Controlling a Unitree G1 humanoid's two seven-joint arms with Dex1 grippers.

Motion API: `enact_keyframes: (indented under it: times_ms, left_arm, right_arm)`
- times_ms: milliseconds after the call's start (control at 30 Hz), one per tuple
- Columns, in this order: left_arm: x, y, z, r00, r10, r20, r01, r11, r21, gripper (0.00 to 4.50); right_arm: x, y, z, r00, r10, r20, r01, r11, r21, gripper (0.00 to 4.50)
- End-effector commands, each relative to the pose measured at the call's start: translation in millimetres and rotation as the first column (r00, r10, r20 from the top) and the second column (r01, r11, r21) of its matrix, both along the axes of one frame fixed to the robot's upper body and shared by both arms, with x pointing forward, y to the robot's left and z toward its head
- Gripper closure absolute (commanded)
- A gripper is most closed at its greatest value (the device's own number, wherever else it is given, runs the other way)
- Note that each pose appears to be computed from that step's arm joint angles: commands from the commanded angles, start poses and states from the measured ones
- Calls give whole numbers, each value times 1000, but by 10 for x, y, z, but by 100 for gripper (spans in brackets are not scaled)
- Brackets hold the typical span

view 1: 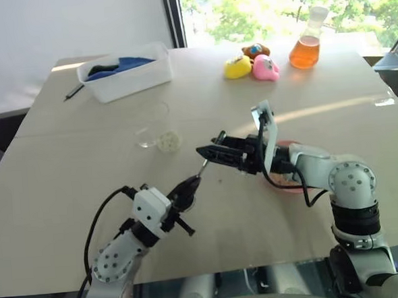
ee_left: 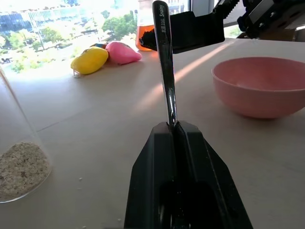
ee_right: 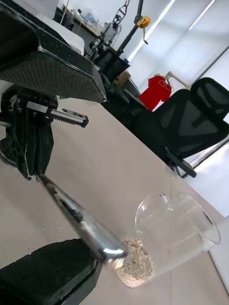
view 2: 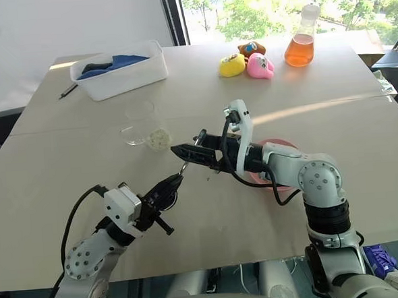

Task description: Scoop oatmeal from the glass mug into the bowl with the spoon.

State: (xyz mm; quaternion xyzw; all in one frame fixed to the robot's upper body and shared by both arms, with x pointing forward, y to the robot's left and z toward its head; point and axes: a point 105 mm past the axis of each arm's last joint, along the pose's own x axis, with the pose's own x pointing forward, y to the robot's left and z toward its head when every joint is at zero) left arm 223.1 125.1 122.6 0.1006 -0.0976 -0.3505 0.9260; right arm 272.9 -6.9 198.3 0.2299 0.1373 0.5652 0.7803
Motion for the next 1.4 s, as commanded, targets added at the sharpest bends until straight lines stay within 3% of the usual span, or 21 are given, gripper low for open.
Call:
enact_keyframes:
  times_ms: [33, 133, 233, 500, 833, 1067, 1167, 1300, 1400]
  left_arm:
    - [-31, -38, 34, 998, -40, 42, 39, 999, 34, 446]
    - [-36, -29, 4, 998, -41, 41, 39, 999, 37, 446]
    - [-36, -26, -4, 998, -36, 43, 35, 999, 33, 450]
    - [-38, -32, -26, 999, -31, 40, 30, 999, 28, 450]
    - [4, 19, -24, 1000, -10, 1, 10, 999, -34, 450]
    - [65, 117, -16, 998, 51, 32, -51, 999, 5, 450]
    - [57, 114, -13, 998, 58, 35, -58, 998, -3, 355]
    - [19, 70, -23, 999, 41, 31, -41, 999, -8, 169]
    - [17, 87, 2, 997, 63, 40, -62, 998, -24, 169]
  right_arm:
    - [-52, 33, 130, 999, 29, 45, -30, 999, 24, 0]
    - [-65, 53, 113, 998, 37, 42, -38, 999, 15, 0]
    - [-82, 61, 98, 998, 44, 40, -44, 999, 9, 76]
    - [-93, 53, 62, 999, 44, 29, -43, 999, -9, 446]
    - [-55, -40, 35, 1000, 9, 19, -9, 999, -39, 446]
    - [65, -129, 46, 999, -36, 19, 37, 998, -55, 446]
    - [84, -135, 54, 999, -44, 18, 44, 998, -53, 450]
    - [90, -128, 69, 999, -47, 14, 48, 998, -43, 450]
    - [103, -121, 71, 999, -52, 12, 52, 998, -42, 450]
